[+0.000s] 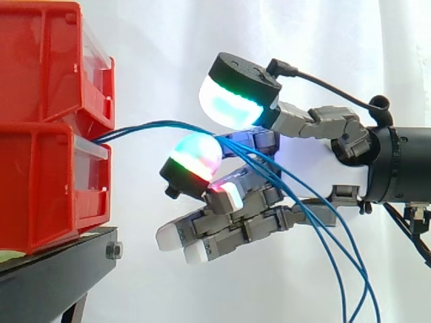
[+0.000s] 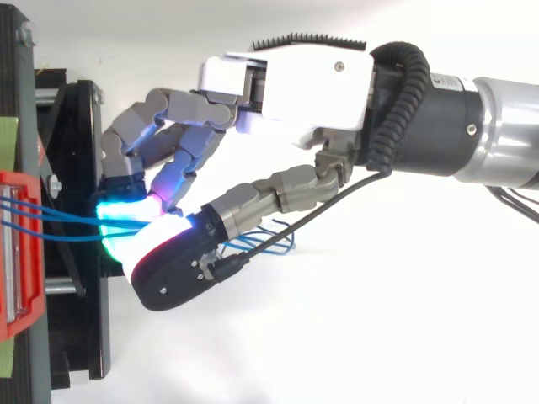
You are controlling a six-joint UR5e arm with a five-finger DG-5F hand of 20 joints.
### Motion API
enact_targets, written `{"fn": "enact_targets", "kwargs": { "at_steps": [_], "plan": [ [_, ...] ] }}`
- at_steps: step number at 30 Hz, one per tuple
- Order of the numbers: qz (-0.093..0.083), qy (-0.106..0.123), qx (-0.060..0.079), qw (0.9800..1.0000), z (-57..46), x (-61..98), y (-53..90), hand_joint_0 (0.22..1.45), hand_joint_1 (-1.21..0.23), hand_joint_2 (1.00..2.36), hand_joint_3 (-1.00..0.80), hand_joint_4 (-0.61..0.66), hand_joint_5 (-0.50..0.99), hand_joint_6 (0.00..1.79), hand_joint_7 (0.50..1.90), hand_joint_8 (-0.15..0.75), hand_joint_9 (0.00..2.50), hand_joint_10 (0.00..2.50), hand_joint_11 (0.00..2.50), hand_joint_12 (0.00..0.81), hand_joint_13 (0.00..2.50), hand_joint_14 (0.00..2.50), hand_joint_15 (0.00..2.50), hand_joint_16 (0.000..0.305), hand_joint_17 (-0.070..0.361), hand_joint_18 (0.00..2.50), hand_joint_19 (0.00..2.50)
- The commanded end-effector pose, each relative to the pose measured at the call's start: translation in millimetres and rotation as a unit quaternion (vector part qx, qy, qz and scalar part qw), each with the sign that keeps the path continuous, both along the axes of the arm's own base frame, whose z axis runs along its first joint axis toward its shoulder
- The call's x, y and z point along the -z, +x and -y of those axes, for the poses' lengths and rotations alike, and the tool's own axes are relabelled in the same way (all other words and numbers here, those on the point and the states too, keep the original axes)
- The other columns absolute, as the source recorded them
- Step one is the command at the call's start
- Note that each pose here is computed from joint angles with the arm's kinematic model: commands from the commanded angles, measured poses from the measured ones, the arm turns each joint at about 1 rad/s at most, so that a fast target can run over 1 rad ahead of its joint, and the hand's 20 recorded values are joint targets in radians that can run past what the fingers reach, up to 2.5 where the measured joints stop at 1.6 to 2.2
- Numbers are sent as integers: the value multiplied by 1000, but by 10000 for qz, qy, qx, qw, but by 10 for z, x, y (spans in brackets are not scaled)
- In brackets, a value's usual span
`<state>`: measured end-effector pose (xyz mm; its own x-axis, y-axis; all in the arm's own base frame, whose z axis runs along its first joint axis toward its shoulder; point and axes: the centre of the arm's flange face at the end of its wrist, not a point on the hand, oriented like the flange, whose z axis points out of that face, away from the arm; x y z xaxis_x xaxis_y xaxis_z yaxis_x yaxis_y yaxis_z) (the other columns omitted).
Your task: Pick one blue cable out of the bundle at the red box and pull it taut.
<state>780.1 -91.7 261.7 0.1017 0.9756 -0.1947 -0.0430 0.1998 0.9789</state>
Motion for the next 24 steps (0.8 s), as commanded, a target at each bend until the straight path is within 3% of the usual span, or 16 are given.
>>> {"fn": "enact_targets", "kwargs": {
  "at_steps": [1,11,14,18,20,21,24],
  "plan": [
    [7,6,4,10000,9,-12,-3,595,-636,1004,-439,138,-122,887,1085,401,1092,16,969,446,575,10,262,55,123,479,284],
    [-1,-2,12,10000,21,0,-3,610,-801,1012,-242,173,-117,916,1037,435,1113,12,1034,469,636,10,267,59,132,545,251],
    [14,-1,12,10000,21,-14,-3,632,-853,1013,-260,142,-125,918,1048,415,1079,15,1037,455,621,11,275,56,125,530,257],
    [-2,-10,13,10000,21,0,-3,661,-898,1000,-497,179,-138,913,1001,399,1043,14,1040,450,602,12,276,55,125,526,247],
    [-3,-16,44,10000,48,0,-6,571,-854,1000,-500,194,-137,911,989,397,1040,15,1033,453,589,11,276,57,128,518,271],
    [-3,-16,59,10000,62,-11,-10,519,-752,1000,-500,194,-134,906,980,411,1059,14,1025,463,596,11,282,59,133,523,277],
    [-11,-16,75,10000,85,1,-12,501,-580,1000,-500,188,-122,887,1002,418,1101,13,1009,472,593,10,265,61,136,513,284]
  ]
}}
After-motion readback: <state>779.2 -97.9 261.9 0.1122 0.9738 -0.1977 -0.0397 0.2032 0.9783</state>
